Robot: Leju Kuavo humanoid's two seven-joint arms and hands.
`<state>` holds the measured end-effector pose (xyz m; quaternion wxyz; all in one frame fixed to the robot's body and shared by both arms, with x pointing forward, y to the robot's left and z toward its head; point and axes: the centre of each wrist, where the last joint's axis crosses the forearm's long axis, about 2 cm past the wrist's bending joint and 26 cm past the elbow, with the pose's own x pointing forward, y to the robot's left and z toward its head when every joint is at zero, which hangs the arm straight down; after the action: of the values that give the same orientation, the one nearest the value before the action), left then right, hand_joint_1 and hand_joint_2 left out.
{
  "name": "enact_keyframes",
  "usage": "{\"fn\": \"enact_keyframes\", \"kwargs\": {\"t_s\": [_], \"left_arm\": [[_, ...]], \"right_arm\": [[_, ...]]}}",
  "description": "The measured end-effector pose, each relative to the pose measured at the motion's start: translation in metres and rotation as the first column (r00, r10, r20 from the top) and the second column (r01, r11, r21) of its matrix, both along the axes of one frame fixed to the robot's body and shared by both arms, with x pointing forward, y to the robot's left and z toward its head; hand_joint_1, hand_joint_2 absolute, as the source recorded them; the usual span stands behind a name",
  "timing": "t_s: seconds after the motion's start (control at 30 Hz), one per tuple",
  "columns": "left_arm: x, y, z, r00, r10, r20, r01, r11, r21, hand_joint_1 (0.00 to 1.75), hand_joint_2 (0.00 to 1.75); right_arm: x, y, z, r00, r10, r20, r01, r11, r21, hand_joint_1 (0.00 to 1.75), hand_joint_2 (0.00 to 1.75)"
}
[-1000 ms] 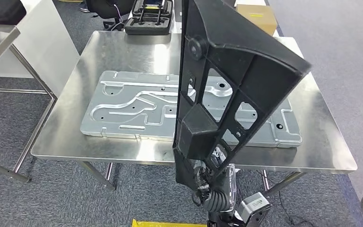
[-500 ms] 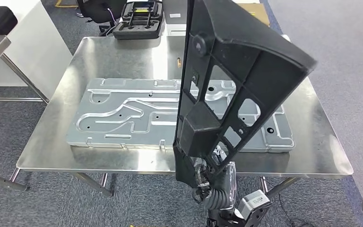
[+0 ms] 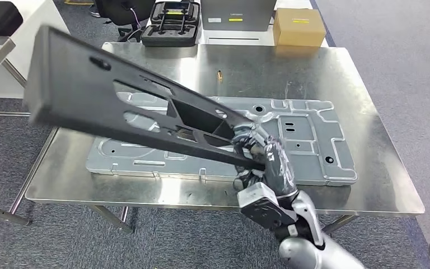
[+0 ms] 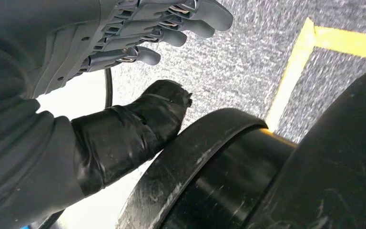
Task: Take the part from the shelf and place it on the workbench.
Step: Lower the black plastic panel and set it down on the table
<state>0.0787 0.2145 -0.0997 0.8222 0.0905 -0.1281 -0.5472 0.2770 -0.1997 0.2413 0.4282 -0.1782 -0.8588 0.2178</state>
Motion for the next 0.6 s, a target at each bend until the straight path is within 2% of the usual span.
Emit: {"fn": "enact_keyframes", "kwargs": {"t_s": [0.1,0.23,0.33,0.47,0.6], "left_arm": [[0.000,-0.001,0.000,1.000,0.004,0.012,-0.004,1.000,-0.007,0.00,1.75],[0.000,-0.001,0.000,1.000,0.005,0.011,-0.005,1.000,-0.013,0.00,1.75],[0.000,-0.001,0.000,1.000,0.015,0.002,-0.015,1.000,-0.026,0.00,1.75],[0.002,0.000,0.000,0.999,0.037,-0.015,-0.038,0.998,-0.049,0.00,1.75],[0.001,0.000,0.000,1.000,0.028,-0.007,-0.028,0.998,-0.053,0.00,1.75]], "right_arm": [[0.013,-0.018,0.013,0.984,-0.137,0.115,0.163,0.952,-0.259,1.75,1.75],[0.023,-0.038,0.014,0.931,-0.273,0.243,0.362,0.780,-0.511,1.75,1.75],[0.032,-0.054,0.013,0.895,-0.324,0.307,0.446,0.662,-0.603,1.75,1.75],[0.040,-0.073,0.005,0.871,-0.360,0.335,0.486,0.534,-0.692,1.75,1.75],[0.043,-0.087,0.001,0.854,-0.386,0.347,0.504,0.457,-0.733,1.75,1.75]]}}
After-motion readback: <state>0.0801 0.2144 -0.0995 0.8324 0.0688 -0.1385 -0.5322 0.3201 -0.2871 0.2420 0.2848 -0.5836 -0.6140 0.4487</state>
